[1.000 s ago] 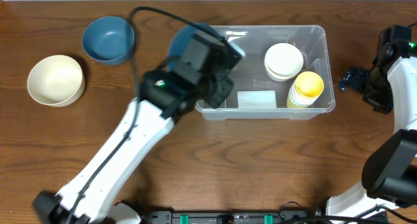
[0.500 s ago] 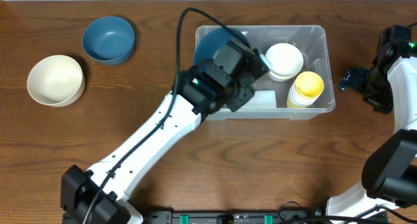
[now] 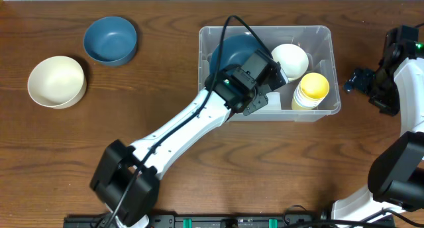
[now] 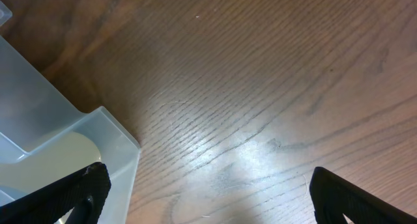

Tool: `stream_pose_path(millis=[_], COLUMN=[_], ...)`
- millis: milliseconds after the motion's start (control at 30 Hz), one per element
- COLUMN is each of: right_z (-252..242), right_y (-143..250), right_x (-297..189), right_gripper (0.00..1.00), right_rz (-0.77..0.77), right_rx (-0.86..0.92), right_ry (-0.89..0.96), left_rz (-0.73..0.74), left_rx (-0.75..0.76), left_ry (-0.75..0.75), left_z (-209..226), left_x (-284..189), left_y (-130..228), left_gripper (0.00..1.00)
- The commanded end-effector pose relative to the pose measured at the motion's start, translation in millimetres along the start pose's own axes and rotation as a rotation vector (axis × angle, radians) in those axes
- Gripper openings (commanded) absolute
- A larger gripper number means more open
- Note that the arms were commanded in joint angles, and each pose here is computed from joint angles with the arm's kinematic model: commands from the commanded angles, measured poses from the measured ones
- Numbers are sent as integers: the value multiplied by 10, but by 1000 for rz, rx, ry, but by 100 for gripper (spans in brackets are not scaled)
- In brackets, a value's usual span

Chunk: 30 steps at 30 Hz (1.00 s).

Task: Pack container
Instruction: 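Carry the blue bowl into the bin's left side and lower it, then release the blue bowl and lift the left gripper away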

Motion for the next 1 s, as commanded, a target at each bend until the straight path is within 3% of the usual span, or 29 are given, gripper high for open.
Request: stream_pose_path(millis=[0,200,333,433,667,833,900,967], right_z=[-13,-15,-14,-14,-13,-14,-14,-13], right_y=[0,-1,0,0,0,0,0,0], right_x=[-6,-6,-6,-6,-6,-6,-6,-6], right_gripper=[99,99,99,99,99,99,99,99], right_rz=[-4,-4,-4,-4,-4,-4,-4,-4], right_rx=[16,16,16,16,16,16,16,16], right_ry=[6,7,7,7,6,7,7,6], left_rz=[-6,17,14,13,14,17,-7,-50], left_rx=[21,22,21,21,21,-84,-145,-198], left_ry=[-26,-18,-20,-19,-22,-207,-293,-344], left_z=[40,25,28,27,31,202,296,394], left_x=[15,114,115,114,114,44,-80,-289], left_y=[-22,6,1,1,1,-22,-62,-120], left_gripper=[6,12,12,6,6,7,14,28])
Point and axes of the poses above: each gripper's point midway between its finger pads, its own x axis out along the fingers, its own z axis along the line the jaws close on, y = z × x, the point moved 9 cm from there along -x, back along the fingers, and after that the axes turned 2 degrees about -x, right-handed, at the moved point
